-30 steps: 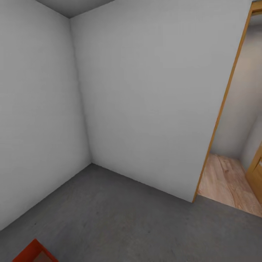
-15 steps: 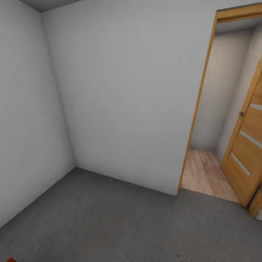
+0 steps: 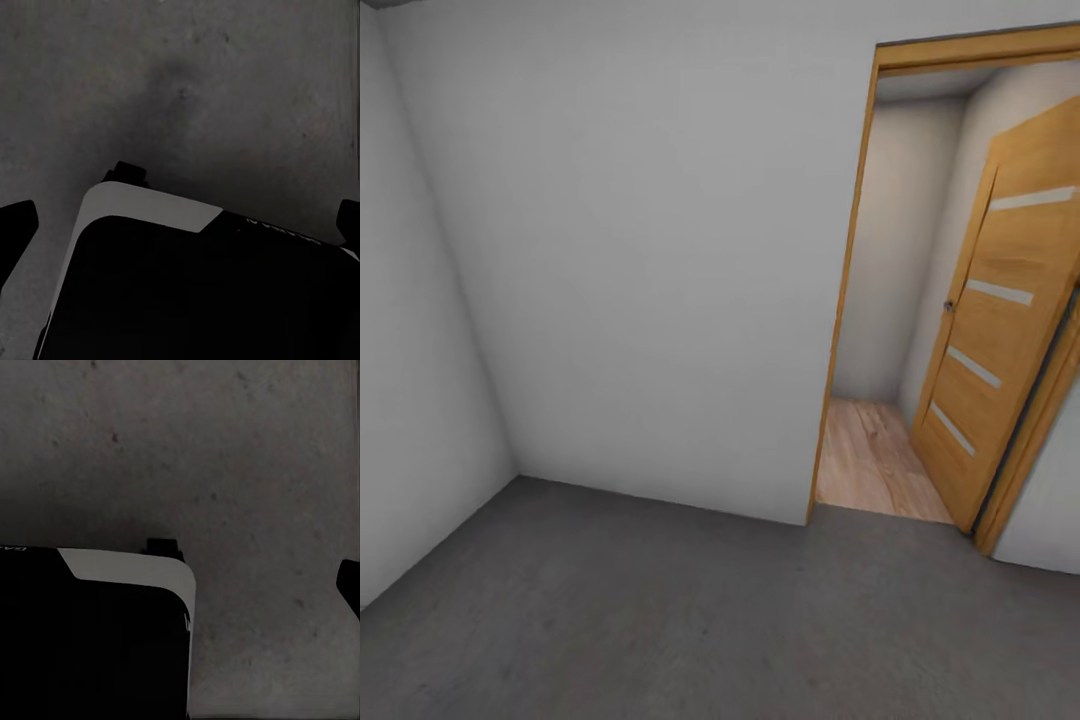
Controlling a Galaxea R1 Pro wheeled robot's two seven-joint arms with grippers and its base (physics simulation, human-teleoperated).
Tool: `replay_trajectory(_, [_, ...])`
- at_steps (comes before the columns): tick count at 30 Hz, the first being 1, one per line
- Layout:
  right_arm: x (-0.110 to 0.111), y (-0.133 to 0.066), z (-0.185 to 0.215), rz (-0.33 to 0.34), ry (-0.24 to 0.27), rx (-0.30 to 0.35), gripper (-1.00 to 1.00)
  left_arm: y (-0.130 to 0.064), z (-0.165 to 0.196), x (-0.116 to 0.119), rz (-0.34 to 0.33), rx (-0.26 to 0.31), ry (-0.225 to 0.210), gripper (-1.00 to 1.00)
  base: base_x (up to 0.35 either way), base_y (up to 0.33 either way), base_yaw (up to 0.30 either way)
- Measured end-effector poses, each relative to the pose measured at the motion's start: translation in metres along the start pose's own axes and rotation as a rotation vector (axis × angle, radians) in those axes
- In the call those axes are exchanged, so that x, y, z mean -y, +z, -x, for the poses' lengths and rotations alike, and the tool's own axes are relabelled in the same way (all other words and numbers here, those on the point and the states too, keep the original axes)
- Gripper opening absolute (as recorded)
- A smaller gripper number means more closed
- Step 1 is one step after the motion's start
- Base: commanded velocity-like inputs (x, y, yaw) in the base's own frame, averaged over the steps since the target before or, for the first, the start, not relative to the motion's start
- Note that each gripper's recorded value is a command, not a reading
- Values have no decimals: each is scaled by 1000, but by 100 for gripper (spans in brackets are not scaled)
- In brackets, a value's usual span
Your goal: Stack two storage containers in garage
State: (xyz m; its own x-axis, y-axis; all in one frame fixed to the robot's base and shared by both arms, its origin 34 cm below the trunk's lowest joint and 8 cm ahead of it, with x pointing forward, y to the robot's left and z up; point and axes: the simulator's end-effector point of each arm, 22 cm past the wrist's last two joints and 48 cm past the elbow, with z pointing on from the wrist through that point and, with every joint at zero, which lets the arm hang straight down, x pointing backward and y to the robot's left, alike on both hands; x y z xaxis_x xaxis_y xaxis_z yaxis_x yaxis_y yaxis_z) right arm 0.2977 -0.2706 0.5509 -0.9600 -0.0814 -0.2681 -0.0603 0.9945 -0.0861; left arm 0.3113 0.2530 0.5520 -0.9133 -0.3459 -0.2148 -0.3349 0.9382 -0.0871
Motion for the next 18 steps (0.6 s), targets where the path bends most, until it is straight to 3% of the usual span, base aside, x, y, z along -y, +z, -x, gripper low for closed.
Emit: replay_trajectory(18, [-4, 0, 3, 8, 6, 11, 100, 0, 0, 1, -3, -1, 5, 100, 0, 0, -300])
